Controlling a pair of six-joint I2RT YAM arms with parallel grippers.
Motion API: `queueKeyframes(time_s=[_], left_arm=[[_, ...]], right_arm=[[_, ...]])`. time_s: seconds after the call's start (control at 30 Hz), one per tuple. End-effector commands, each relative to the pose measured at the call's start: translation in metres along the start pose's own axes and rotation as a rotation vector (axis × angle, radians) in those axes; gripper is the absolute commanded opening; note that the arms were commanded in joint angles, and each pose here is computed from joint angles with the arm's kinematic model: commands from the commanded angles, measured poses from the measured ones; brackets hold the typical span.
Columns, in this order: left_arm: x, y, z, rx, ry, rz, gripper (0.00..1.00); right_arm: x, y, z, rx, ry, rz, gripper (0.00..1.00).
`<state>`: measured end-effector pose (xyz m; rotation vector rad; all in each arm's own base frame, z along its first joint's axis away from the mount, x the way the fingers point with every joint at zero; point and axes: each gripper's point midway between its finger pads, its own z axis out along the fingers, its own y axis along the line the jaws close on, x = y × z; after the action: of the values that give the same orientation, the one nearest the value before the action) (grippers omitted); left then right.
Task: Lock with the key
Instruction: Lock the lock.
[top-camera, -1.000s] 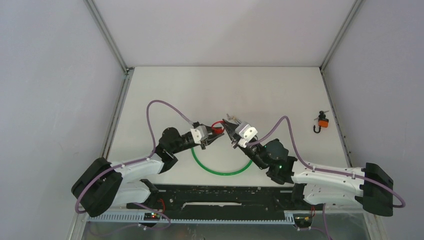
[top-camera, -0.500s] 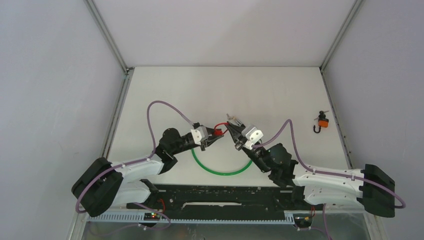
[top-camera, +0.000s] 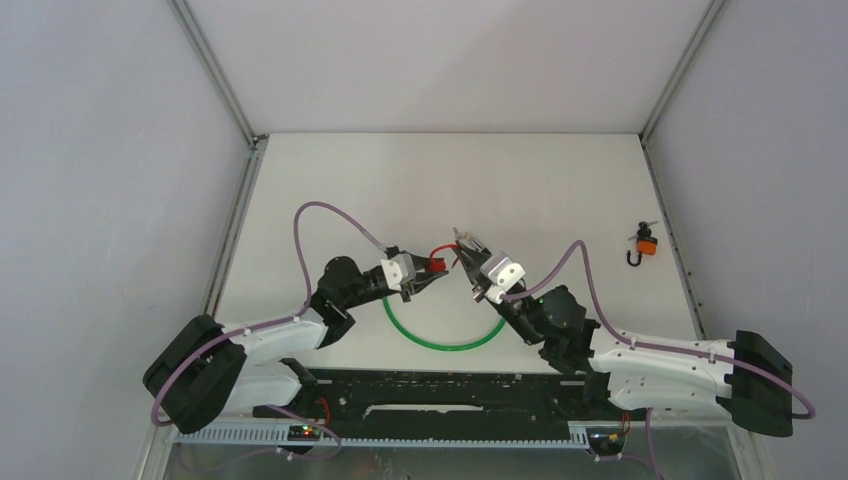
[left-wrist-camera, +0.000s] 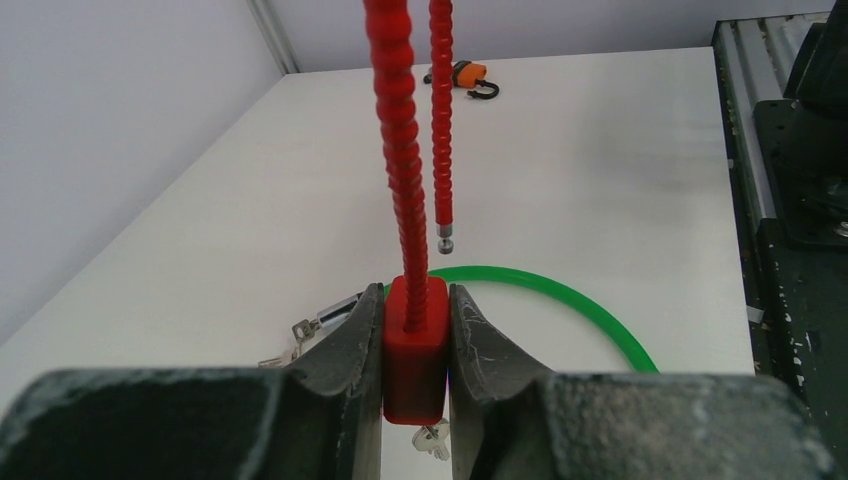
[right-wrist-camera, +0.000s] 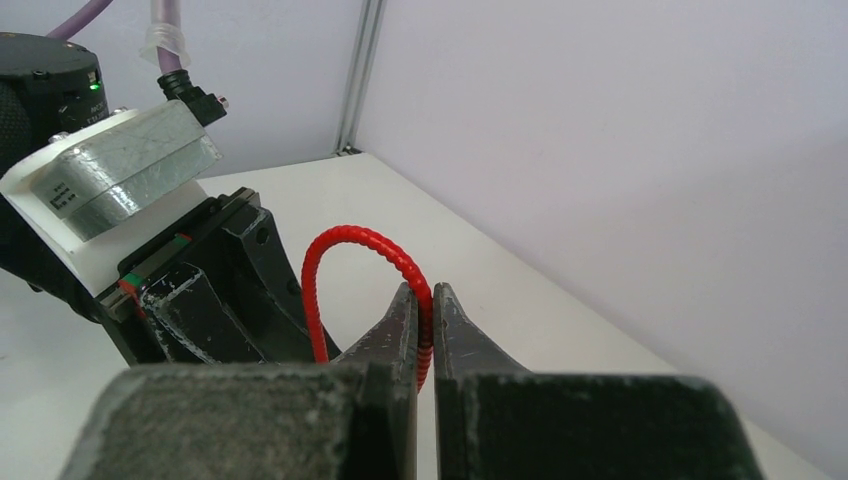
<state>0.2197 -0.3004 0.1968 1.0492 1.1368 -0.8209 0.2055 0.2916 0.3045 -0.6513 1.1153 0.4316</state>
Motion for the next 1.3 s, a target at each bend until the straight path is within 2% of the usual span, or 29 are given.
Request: queueKeyframes(time_s=[0.0,0.3,1.27], left_arm=[[-0.008,0.000,0.006,0.026,-0.022,0.027,0.00],[-0.008,0.000,0.007,0.033,-0.020,0.027,0.00],[-0.012,-0.007,0.006,0.067,-0.035,0.029,0.00]], right_arm=[[-0.063,-0.001,0.012,-0.014,-0.204,0.103,0.00],[-0.073,0.007,0.018,-0.046,-0.240,0.136,0.00],[-0.044,0.009,0.027,-0.037,-0.175,0.163,0.00]])
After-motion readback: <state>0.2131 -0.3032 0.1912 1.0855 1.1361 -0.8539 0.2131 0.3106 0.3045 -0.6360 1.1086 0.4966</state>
